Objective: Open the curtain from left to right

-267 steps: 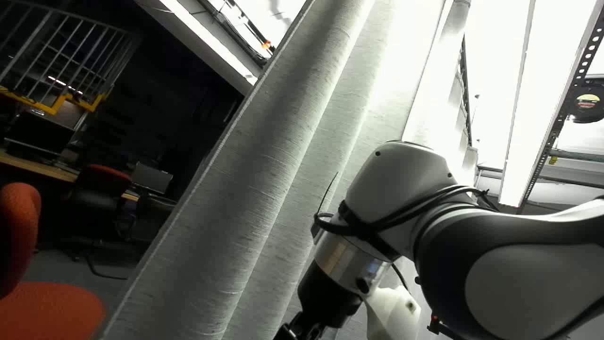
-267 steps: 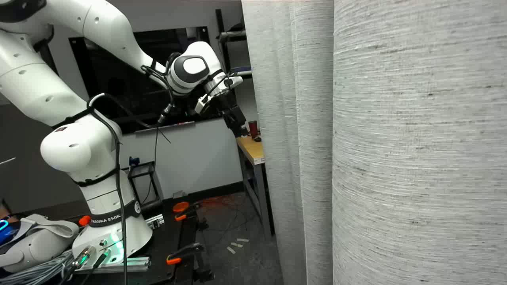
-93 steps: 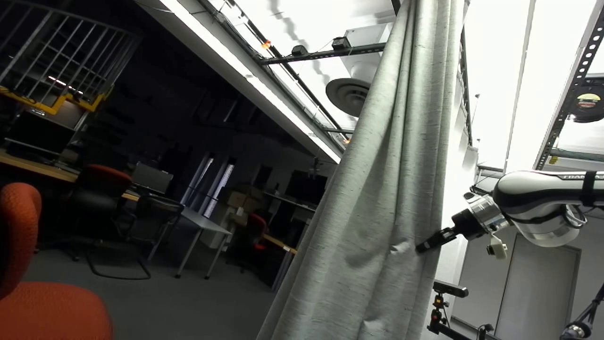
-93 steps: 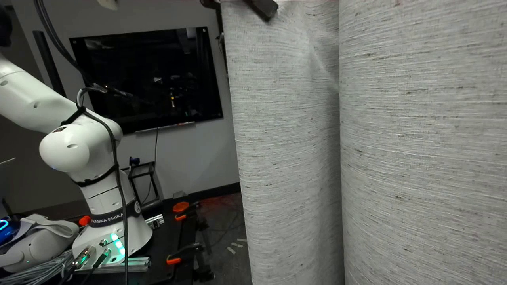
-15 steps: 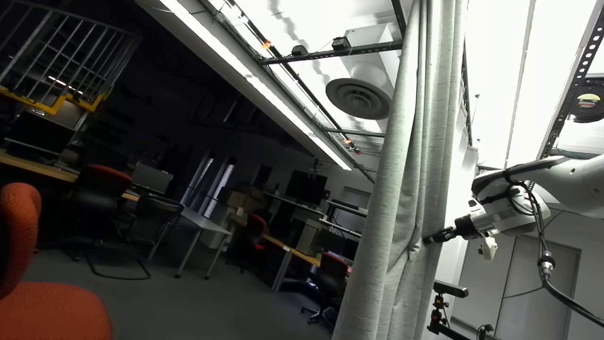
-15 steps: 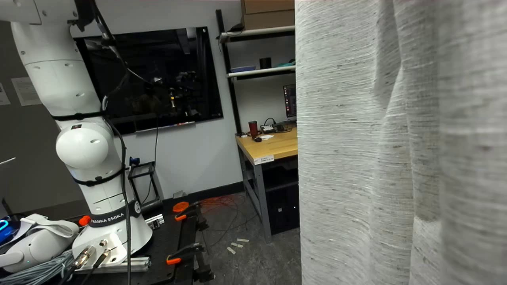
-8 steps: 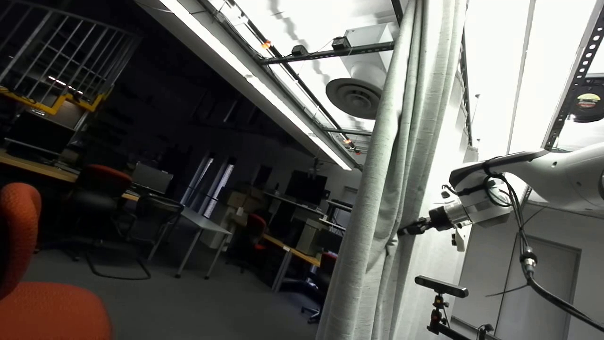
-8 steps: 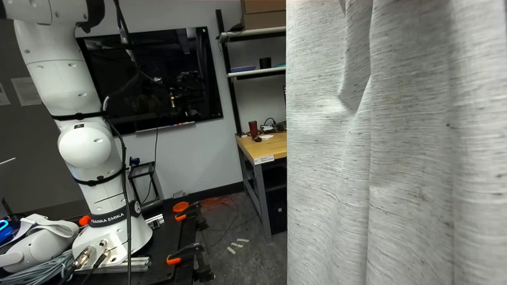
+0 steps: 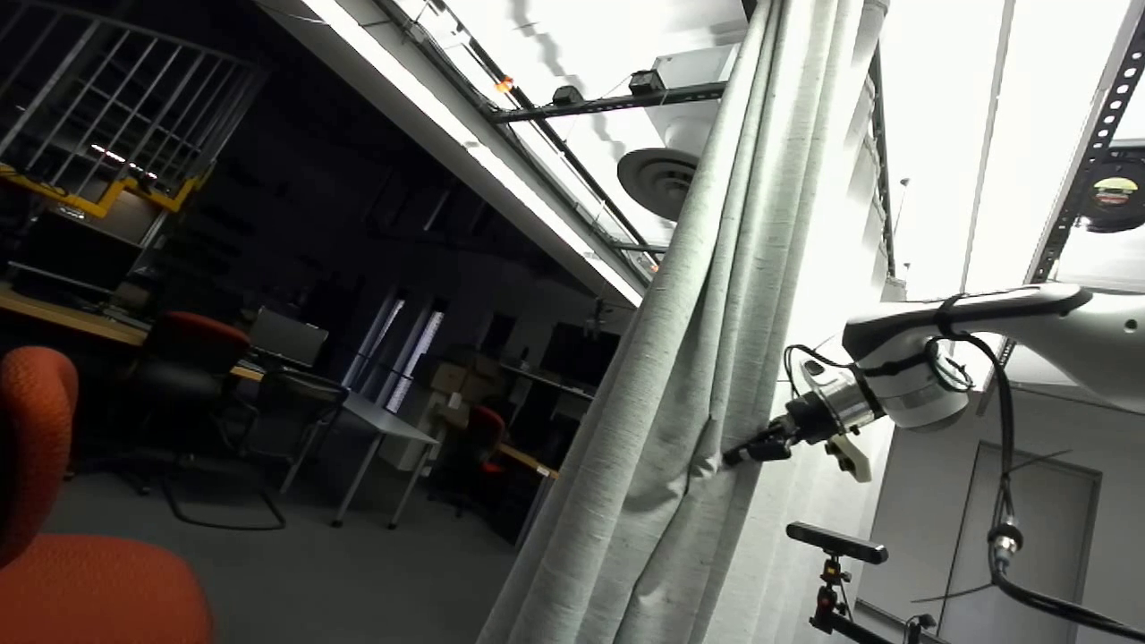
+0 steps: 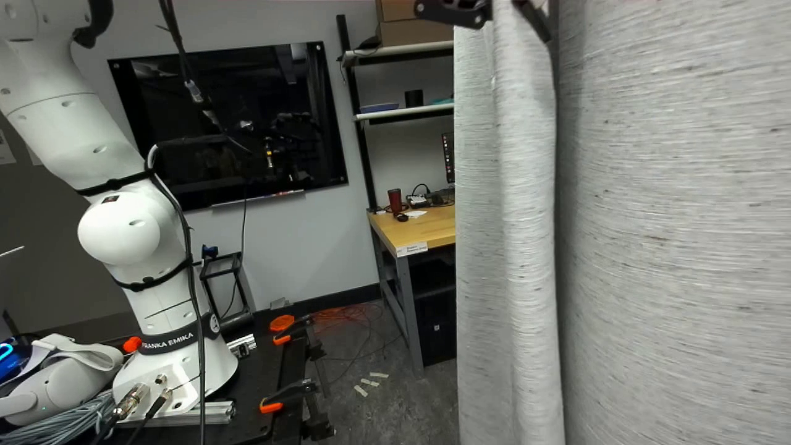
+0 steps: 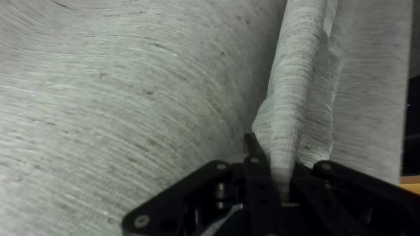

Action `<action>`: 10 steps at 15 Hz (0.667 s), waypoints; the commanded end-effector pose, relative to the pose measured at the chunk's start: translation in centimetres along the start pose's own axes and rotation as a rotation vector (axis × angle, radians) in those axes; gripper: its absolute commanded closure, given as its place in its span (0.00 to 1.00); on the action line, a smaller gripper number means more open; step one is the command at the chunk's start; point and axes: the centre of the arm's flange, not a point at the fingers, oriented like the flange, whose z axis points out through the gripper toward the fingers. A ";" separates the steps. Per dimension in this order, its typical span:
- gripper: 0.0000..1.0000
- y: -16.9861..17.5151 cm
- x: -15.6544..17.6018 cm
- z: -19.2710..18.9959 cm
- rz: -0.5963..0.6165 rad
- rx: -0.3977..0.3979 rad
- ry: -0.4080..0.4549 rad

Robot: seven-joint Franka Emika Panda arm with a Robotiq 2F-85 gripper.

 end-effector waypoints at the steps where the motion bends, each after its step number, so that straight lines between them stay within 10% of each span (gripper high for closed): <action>1: 0.99 -8.5 0.4 -2.2 -0.049 0.104 0.037; 10: 0.99 -9.8 5.3 1.3 -0.090 0.173 0.119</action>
